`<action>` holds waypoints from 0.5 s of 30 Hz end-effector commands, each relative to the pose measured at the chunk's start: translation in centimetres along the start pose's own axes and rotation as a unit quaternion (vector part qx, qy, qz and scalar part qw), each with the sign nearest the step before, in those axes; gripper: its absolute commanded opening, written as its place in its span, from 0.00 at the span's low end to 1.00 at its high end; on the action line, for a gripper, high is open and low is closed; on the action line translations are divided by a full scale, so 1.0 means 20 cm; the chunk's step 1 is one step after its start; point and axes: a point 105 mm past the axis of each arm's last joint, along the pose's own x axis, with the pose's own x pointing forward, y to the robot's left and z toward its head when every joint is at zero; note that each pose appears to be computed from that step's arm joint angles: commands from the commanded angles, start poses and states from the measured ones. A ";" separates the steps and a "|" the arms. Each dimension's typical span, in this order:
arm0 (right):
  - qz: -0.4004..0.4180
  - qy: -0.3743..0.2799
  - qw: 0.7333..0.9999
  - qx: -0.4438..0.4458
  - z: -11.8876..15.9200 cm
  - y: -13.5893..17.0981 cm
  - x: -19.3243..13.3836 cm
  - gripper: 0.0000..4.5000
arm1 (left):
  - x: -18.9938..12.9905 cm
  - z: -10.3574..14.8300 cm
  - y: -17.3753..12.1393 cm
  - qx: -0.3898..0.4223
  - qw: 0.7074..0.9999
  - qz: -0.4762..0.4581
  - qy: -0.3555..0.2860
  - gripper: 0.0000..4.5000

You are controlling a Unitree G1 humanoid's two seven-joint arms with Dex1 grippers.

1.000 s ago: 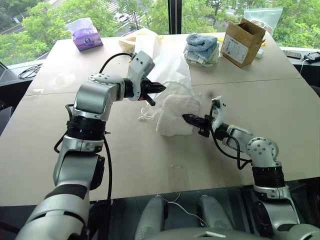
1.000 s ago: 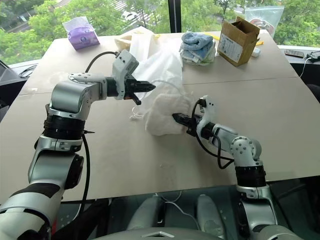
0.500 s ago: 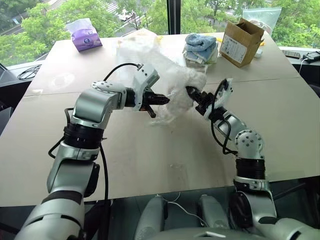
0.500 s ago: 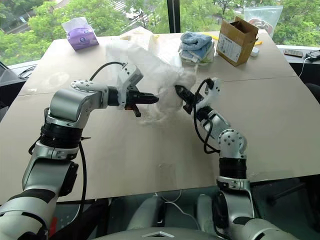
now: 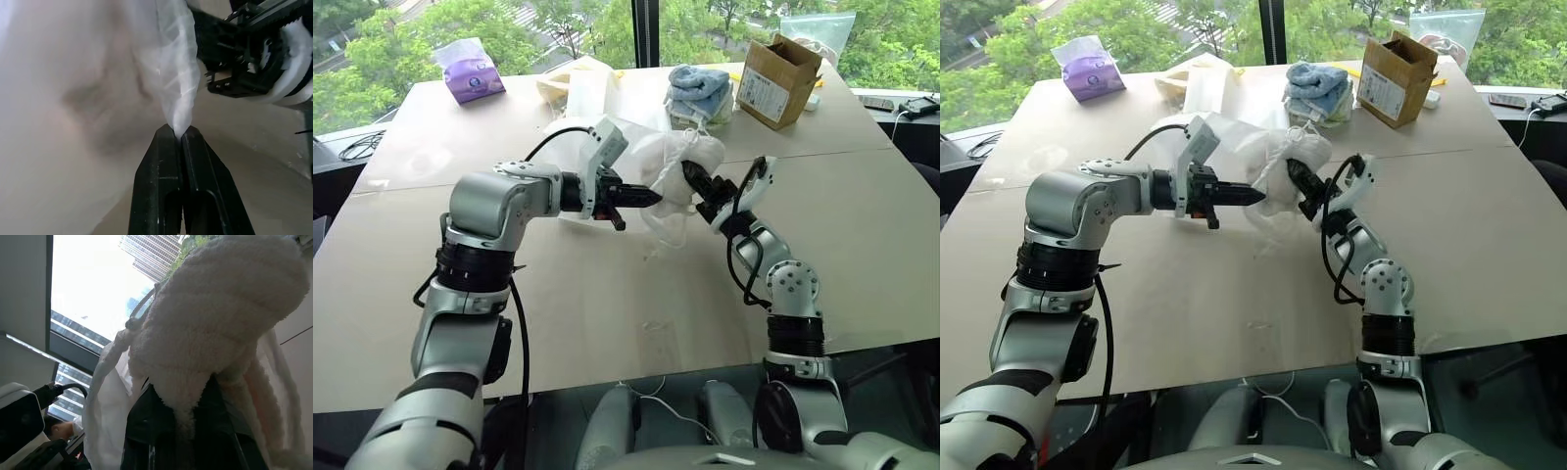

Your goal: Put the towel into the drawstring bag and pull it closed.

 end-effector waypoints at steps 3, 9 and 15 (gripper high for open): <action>0.102 0.128 0.981 -0.108 -0.21 0.17 -0.06 0.00 | -0.02 0.10 -0.02 0.013 0.999 -0.003 -0.033 0.00; 0.139 0.217 0.947 -0.191 -0.27 0.12 -0.18 0.00 | 0.01 0.08 -0.03 0.022 0.999 -0.010 -0.031 0.00; 0.160 0.262 0.928 -0.212 -0.22 0.07 -0.25 0.00 | 0.03 0.09 -0.05 0.068 0.996 -0.028 -0.050 0.00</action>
